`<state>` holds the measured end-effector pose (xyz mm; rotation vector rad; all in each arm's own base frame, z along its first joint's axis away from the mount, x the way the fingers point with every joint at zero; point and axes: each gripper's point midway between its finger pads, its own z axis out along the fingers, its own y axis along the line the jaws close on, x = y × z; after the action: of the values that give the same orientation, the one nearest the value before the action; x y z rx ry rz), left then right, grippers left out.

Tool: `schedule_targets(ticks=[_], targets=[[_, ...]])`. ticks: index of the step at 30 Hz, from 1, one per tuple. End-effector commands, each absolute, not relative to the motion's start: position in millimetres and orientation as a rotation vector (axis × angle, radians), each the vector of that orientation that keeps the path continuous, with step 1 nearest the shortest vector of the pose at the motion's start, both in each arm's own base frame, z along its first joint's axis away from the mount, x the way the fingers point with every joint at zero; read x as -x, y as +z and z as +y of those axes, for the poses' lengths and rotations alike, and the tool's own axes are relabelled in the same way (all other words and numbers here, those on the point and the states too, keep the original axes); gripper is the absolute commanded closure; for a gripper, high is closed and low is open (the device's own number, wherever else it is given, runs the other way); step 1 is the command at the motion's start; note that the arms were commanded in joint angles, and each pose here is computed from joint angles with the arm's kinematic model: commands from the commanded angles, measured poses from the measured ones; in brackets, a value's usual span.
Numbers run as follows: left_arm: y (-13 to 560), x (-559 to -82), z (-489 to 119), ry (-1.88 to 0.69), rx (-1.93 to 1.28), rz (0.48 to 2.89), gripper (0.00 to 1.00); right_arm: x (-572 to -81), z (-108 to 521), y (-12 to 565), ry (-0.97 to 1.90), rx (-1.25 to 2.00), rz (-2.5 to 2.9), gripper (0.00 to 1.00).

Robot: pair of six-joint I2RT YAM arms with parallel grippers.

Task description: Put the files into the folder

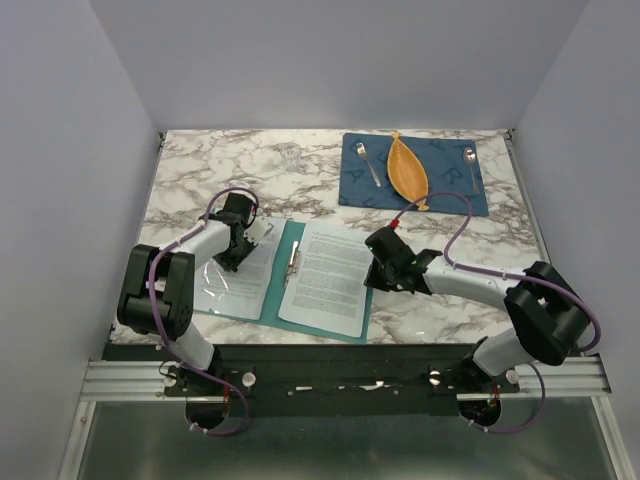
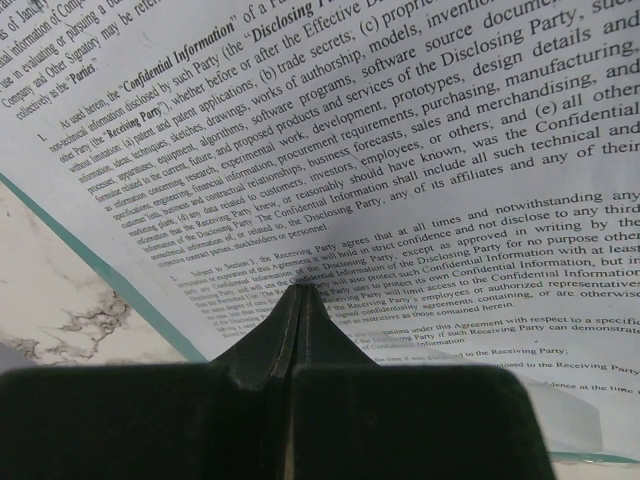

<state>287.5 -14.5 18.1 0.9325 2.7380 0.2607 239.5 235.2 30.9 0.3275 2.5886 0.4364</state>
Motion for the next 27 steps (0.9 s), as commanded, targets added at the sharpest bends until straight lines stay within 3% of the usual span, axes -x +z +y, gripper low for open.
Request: schedule_targets(ticks=[1,6,7,13,22,27], targets=[[18.2,-282.5,-9.7,0.29,-0.953,2.738,1.0,-242.5,241.8,34.7,0.439,-0.268,2.591,0.86],[19.0,-283.0,-9.4,0.293,-0.959,2.736,1.0,-238.3,242.0,31.8,0.441,-0.25,2.613,0.72],[18.5,-282.8,-9.7,0.291,-0.958,2.738,1.0,-237.3,241.4,31.3,0.437,-0.247,2.618,0.65],[20.0,-283.0,-9.7,0.291,-0.959,2.735,1.0,-229.5,239.6,38.4,0.456,-0.231,2.635,0.52],[21.0,-284.0,-8.9,0.299,-0.964,2.732,1.0,-209.2,232.8,65.6,0.497,-0.145,2.671,0.48],[22.0,-284.4,-7.0,0.315,-0.966,2.73,1.0,-204.7,270.2,121.2,0.859,0.024,2.526,0.5]])
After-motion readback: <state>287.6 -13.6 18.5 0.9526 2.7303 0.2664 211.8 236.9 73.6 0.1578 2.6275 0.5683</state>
